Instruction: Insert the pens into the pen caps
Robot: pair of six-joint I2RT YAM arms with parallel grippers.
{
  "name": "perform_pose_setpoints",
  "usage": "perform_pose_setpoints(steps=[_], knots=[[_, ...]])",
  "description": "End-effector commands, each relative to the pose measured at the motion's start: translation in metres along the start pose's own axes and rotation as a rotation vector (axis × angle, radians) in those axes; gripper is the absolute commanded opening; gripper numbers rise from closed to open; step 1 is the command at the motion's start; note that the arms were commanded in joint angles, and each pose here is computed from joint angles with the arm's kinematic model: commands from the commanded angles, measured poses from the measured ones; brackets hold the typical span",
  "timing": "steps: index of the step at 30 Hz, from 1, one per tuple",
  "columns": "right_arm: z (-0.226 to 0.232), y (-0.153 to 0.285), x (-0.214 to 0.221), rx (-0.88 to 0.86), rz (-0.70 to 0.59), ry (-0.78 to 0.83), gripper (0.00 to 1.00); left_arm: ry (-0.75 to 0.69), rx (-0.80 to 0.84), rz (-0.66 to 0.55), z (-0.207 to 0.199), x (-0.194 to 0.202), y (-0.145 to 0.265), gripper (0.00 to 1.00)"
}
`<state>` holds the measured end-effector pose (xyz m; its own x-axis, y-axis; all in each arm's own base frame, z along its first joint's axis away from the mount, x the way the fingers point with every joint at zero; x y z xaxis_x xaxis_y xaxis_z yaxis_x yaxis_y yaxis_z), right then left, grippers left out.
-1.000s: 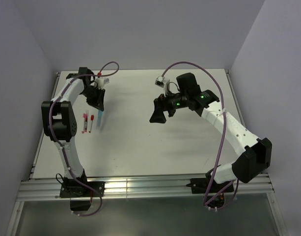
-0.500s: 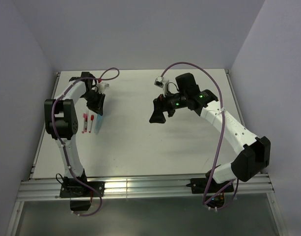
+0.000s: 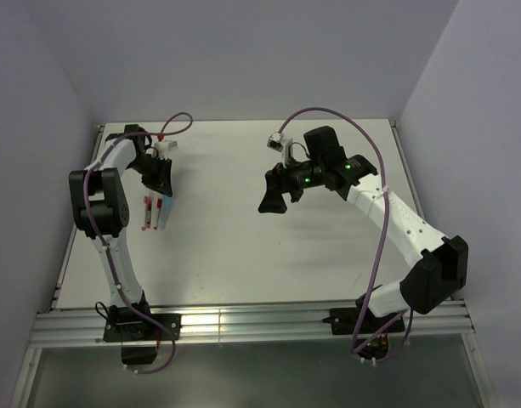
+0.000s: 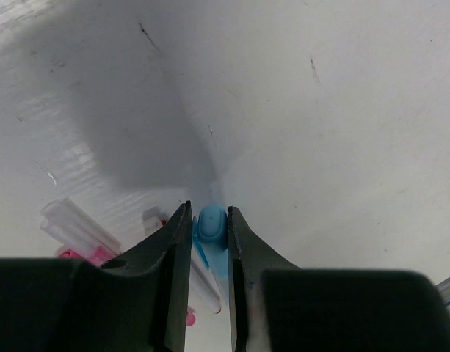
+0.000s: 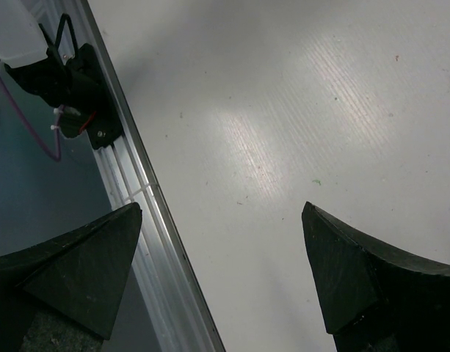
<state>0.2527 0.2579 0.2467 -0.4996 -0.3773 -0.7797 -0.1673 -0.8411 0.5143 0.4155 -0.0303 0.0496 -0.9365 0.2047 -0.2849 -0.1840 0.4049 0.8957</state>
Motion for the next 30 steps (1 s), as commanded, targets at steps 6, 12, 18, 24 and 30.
perform_pose_setpoints(steps=[6,12,18,24,30], knots=[[-0.001,0.000,0.003,-0.007,0.005,-0.003,0.98,0.014,0.160,-0.072,-0.002,-0.008,0.000,0.04],[-0.002,-0.001,0.003,-0.008,0.005,-0.008,0.98,0.052,0.247,-0.112,-0.004,-0.012,0.002,0.04],[-0.002,-0.002,0.004,-0.011,0.009,-0.010,0.98,0.087,0.299,-0.131,-0.004,-0.011,0.001,0.04],[-0.003,-0.003,0.005,-0.012,0.012,-0.015,0.98,0.119,0.336,-0.145,0.007,-0.010,-0.001,0.08],[-0.003,-0.004,0.005,-0.013,0.014,-0.018,0.98,0.113,0.365,-0.139,0.011,-0.011,-0.006,0.11]])
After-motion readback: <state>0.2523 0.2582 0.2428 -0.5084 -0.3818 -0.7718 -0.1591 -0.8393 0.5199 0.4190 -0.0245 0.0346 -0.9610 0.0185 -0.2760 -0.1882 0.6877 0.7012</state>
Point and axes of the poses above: each gripper's point midway between its finger pads, its own y axis back along the fingers, its own z axis along the line the jaws close on, x = y × z, the point moved 1 cm from there along y, back along the fingers, and after that the axes turned 4 degrees about y, right-handed, at the moved point
